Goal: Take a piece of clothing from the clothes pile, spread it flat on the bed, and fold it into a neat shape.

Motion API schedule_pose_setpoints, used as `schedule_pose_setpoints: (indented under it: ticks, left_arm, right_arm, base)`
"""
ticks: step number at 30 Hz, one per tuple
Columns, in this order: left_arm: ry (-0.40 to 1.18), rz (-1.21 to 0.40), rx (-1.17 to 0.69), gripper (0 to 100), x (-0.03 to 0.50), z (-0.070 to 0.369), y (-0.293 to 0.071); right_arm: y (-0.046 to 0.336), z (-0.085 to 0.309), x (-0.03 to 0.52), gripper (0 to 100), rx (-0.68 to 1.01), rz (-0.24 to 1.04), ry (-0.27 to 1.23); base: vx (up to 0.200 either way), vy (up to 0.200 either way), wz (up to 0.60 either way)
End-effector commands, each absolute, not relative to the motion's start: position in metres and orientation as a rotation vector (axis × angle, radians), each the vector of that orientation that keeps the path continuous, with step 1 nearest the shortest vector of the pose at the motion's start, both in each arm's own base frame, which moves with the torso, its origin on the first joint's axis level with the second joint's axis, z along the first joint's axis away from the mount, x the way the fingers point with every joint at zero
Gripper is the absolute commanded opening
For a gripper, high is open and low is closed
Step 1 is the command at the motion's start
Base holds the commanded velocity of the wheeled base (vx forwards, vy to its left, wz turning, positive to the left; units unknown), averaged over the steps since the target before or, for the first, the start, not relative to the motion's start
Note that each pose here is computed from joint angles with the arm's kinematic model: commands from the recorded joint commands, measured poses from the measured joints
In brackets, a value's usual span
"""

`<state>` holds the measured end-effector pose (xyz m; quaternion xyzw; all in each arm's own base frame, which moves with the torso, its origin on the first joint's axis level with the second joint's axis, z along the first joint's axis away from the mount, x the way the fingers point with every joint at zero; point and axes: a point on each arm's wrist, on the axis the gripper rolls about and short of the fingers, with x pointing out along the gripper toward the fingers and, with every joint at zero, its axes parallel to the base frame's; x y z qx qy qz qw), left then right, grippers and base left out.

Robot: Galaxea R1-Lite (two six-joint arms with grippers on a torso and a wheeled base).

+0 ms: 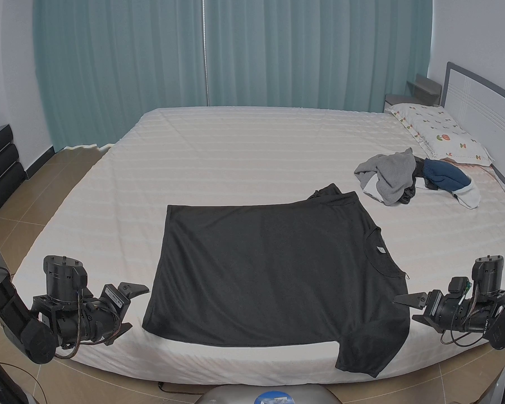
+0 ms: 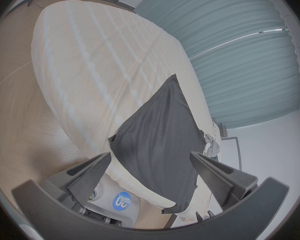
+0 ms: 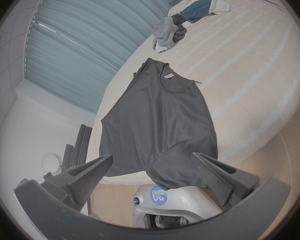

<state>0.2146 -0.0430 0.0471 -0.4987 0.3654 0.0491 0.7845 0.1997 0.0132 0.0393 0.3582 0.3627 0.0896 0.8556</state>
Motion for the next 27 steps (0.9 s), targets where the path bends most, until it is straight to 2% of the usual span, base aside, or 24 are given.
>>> schedule_pose_setpoints:
  ticks: [1,8,17,21,27]
  left_arm:
    - [0.796,0.103,-1.074,100,0.214,0.046,-0.044]
    - [0.808,0.112,-1.066,100,0.212,0.044,-0.044]
    - [0.867,0.149,-0.955,100,0.208,0.027,-0.038]
    - [0.909,0.208,-0.858,100,0.206,0.011,-0.036]
    - [0.902,0.285,-0.821,100,0.216,-0.01,-0.035]
  right_arm:
    - [0.014,0.038,0.199,100,0.753,0.189,0.771]
    - [0.016,0.038,0.197,100,0.747,0.197,0.78]
    - [0.016,0.035,0.194,100,0.749,0.189,0.8]
    - [0.016,0.034,0.194,100,0.75,0.189,0.805]
    - [0.016,0.032,0.194,100,0.751,0.184,0.813]
  base:
    - [0.0,-0.2,0.0]
    - [0.0,-0.2,0.0]
    - [0.0,0.0,0.0]
    - [0.0,0.0,0.0]
    - [0.0,0.0,0.0]
